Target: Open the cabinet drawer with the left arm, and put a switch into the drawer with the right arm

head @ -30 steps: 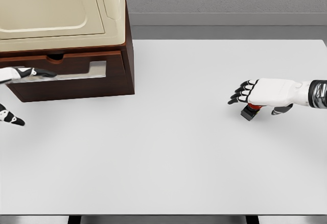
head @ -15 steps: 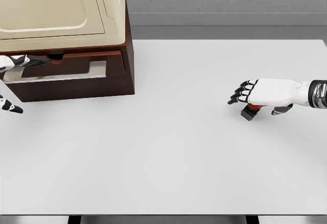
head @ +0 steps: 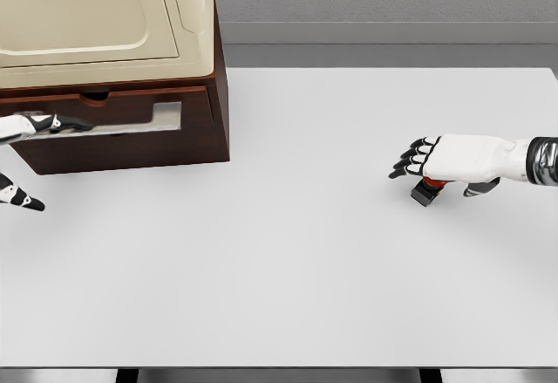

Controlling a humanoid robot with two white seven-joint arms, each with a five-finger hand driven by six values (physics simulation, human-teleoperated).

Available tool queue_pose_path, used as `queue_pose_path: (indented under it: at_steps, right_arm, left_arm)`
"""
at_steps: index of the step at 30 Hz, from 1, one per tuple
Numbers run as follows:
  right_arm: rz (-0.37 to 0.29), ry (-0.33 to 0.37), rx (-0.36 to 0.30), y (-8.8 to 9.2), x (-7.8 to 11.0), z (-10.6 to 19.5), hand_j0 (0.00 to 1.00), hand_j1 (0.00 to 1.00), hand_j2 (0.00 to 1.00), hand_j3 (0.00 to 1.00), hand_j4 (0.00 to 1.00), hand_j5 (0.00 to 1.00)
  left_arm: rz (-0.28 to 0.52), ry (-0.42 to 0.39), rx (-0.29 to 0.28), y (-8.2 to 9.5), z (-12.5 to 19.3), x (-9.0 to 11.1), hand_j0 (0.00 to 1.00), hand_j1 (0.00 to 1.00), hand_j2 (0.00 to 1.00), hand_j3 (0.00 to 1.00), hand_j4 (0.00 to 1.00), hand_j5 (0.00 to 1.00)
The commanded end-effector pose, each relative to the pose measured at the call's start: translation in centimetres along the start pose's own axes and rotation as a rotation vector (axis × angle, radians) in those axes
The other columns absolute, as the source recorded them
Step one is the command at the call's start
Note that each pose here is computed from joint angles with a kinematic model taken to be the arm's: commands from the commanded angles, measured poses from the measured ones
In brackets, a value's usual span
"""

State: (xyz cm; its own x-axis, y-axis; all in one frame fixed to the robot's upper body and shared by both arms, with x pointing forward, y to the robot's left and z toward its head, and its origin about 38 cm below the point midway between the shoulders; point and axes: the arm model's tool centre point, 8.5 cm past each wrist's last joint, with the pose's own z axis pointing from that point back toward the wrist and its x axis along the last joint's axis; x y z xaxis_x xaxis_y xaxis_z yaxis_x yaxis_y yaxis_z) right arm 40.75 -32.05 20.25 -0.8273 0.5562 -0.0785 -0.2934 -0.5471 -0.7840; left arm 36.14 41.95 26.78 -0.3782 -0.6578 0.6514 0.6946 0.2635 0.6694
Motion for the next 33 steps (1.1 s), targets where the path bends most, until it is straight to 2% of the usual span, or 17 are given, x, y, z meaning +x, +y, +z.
queue_pose_path:
  at_steps: [1, 14, 25, 28, 33]
  right_arm:
    - [-0.004, 0.002, -0.002, 0.0, -0.1, 0.1, 1.00, 1.00, 1.00, 1.00, 1.00, 1.00]
    - [-0.003, 0.003, -0.005, -0.1, -0.1, 0.2, 1.00, 1.00, 1.00, 1.00, 1.00, 1.00]
    - [-0.004, 0.005, -0.003, -0.1, -0.2, 0.2, 1.00, 1.00, 1.00, 1.00, 1.00, 1.00]
    - [-0.004, 0.007, -0.002, 0.0, -0.2, 0.3, 1.00, 1.00, 1.00, 1.00, 1.00, 1.00]
    - [-0.003, 0.006, -0.003, -0.1, -0.1, 0.3, 1.00, 1.00, 1.00, 1.00, 1.00, 1.00]
  left_arm:
    - [-0.007, -0.015, -0.013, -0.4, -0.1, 0.1, 1.00, 1.00, 1.00, 1.00, 1.00, 1.00]
    - [-0.066, -0.054, -0.058, -1.0, 1.4, 0.5, 1.00, 1.00, 1.00, 1.00, 1.00, 1.00]
    - [-0.084, -0.068, -0.085, -1.5, 1.9, 0.8, 1.00, 1.00, 1.00, 1.00, 1.00, 1.00]
    - [-0.075, -0.085, -0.119, -2.8, 2.2, 0.8, 1.00, 1.00, 1.00, 1.00, 1.00, 1.00]
    - [-0.078, -0.088, -0.122, -2.7, 2.6, 0.9, 1.00, 1.00, 1.00, 1.00, 1.00, 1.00]
